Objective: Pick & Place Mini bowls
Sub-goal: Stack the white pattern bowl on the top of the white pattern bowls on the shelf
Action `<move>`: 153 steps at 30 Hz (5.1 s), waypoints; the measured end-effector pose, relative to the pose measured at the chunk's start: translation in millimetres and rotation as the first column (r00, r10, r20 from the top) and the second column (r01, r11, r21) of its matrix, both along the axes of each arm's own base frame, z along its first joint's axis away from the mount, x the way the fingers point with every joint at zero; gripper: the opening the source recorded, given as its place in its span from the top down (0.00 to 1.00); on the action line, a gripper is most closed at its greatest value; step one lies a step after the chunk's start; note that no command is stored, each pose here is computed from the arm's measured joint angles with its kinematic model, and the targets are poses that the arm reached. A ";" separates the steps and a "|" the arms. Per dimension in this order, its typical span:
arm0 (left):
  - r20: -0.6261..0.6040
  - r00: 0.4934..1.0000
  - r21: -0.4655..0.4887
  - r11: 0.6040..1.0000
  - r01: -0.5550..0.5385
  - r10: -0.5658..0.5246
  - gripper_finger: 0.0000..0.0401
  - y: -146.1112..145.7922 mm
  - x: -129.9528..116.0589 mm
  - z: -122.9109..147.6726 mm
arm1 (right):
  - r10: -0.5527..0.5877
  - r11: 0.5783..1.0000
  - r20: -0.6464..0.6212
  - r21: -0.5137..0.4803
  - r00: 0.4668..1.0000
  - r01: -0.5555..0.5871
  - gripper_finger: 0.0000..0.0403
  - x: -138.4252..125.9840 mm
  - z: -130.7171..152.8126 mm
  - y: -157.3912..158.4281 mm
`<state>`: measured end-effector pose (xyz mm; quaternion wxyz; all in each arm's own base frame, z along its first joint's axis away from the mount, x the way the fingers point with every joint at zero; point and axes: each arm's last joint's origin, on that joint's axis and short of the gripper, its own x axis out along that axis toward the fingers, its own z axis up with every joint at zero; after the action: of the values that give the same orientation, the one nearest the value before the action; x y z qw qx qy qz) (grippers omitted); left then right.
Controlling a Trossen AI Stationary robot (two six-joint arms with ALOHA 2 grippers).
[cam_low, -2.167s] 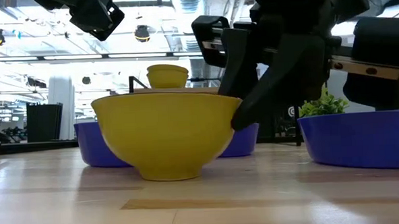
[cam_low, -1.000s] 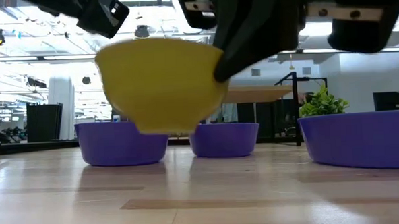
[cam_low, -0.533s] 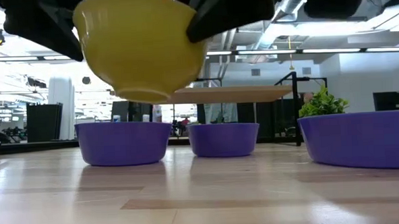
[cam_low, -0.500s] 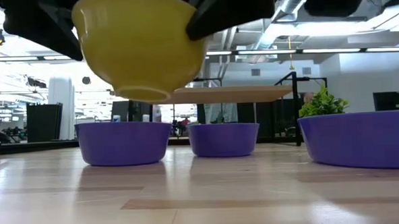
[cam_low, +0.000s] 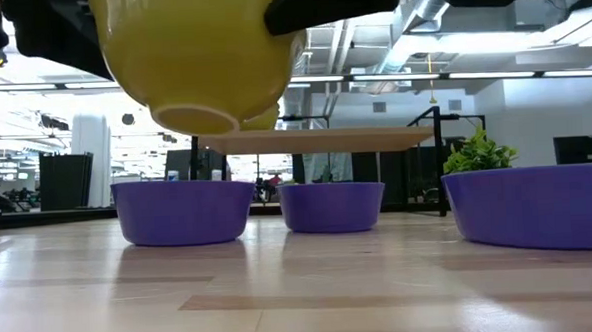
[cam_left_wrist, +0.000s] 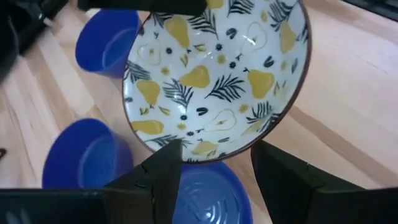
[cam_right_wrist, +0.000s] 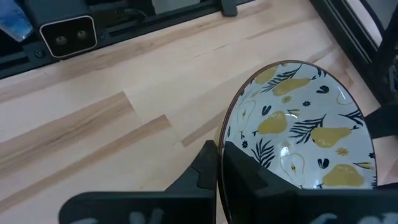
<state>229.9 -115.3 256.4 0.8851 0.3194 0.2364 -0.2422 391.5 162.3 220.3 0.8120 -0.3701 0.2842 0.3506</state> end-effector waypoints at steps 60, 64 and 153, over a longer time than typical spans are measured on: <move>0.044 0.985 -0.011 0.986 0.166 -0.166 0.96 -2.9 1.9 3.3 | -0.126 0.990 0.071 -0.052 0.990 0.130 0.71 0.6 5.6 3.0; 0.036 0.986 -0.027 0.986 0.166 -0.165 0.96 -3.1 1.7 3.2 | -0.143 0.983 0.128 -0.096 0.981 0.156 0.65 -6.3 19.4 5.7; 0.057 0.552 -0.048 0.555 -0.830 0.832 0.97 219.6 21.6 128.9 | -0.863 0.500 0.112 0.327 0.492 0.802 1.00 -150.7 10.8 -128.7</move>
<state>251.5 104.3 385.3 0.9051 0.1717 0.3248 0.2138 240.8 33.6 231.1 0.9460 -0.1299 0.2757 -0.1104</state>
